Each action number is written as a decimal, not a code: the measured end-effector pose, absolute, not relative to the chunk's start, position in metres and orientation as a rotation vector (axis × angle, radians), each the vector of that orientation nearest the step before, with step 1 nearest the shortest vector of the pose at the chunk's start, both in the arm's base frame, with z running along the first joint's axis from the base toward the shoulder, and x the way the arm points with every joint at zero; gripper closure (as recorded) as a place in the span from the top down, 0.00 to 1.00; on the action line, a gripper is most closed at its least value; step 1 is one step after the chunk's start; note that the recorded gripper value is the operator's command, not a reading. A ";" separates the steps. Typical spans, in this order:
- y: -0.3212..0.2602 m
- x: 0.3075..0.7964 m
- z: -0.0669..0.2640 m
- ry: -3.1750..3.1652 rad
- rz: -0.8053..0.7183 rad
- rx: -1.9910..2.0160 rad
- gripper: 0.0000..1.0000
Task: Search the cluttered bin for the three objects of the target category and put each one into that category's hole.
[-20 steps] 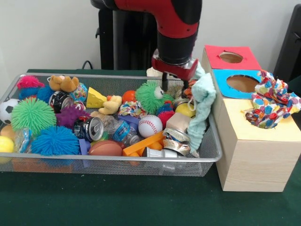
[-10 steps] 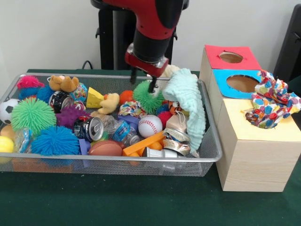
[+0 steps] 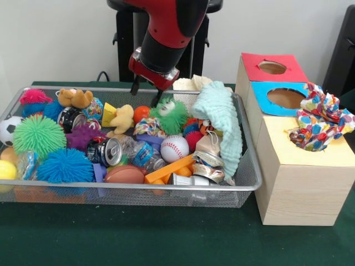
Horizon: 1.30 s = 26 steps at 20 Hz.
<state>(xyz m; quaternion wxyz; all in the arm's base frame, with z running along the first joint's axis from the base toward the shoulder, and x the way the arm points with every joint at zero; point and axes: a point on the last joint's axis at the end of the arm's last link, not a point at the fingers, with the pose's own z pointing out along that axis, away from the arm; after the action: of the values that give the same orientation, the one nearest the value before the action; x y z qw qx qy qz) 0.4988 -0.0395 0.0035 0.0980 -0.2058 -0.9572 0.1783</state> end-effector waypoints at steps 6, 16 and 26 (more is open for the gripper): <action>-0.053 0.503 0.000 -2.828 0.522 -0.641 1.00; -0.103 0.519 0.019 -2.776 0.407 -0.832 1.00; -0.095 0.548 0.027 -2.800 0.252 -0.893 1.00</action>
<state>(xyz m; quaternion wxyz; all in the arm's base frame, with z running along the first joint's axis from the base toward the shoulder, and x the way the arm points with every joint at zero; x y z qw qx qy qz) 0.5482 -0.0951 0.0270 0.0957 -0.3013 -0.9449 0.0850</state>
